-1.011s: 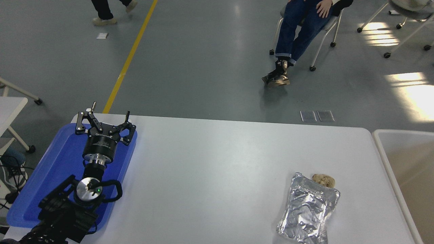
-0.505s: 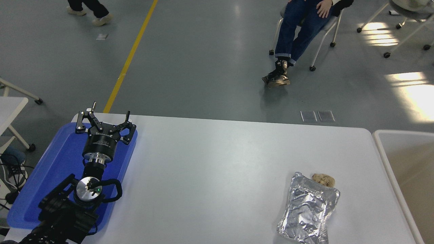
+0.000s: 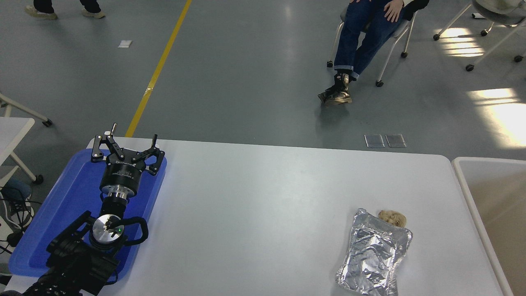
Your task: Pick up paper cup place in dustbin
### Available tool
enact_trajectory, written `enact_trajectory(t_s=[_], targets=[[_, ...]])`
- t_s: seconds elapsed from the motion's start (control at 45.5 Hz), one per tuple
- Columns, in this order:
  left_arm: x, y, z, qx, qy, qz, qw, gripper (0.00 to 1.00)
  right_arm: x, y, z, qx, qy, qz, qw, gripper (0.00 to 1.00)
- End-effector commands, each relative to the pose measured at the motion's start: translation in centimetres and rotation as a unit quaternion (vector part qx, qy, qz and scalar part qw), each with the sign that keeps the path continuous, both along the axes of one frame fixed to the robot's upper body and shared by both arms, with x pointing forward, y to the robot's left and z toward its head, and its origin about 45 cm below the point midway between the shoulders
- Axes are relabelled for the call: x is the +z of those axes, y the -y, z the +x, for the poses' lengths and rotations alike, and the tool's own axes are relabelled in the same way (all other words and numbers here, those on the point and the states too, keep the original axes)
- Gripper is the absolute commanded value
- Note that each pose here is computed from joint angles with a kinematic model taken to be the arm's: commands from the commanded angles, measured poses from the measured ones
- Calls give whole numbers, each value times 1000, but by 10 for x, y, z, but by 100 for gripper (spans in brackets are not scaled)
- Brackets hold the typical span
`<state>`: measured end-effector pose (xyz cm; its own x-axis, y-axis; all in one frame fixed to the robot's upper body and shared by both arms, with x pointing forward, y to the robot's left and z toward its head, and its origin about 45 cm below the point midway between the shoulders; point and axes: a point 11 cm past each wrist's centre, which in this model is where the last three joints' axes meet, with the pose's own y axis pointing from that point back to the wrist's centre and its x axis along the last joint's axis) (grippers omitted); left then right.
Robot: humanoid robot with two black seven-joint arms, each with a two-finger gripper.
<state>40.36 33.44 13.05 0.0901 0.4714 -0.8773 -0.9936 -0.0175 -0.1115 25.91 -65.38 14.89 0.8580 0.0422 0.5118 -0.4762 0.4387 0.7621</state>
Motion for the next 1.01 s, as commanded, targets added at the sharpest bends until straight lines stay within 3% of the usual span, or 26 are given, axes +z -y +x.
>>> enact_trajectory(t_s=[0.0,0.022,0.418,0.725,0.857,0.989], targets=[[0,0,0,0,-1,0,1000,100,-21,-13,-3,-2,16,21,1000,64],[0,0,0,0,0,0,1000,100,-21,-13,-2,-3,18,23,1000,100],[0,0,0,0,0,0,1000,100,-21,-26,16,-13,60,51,997,100],[0,0,0,1,1,0,1000,100,12,-39,63,-66,193,118,972,100],[0,0,0,1,1,0,1000,100,35,-53,97,-96,261,163,947,100],[0,0,0,0,0,0,1000,100,40,-74,118,-123,264,218,931,100]])
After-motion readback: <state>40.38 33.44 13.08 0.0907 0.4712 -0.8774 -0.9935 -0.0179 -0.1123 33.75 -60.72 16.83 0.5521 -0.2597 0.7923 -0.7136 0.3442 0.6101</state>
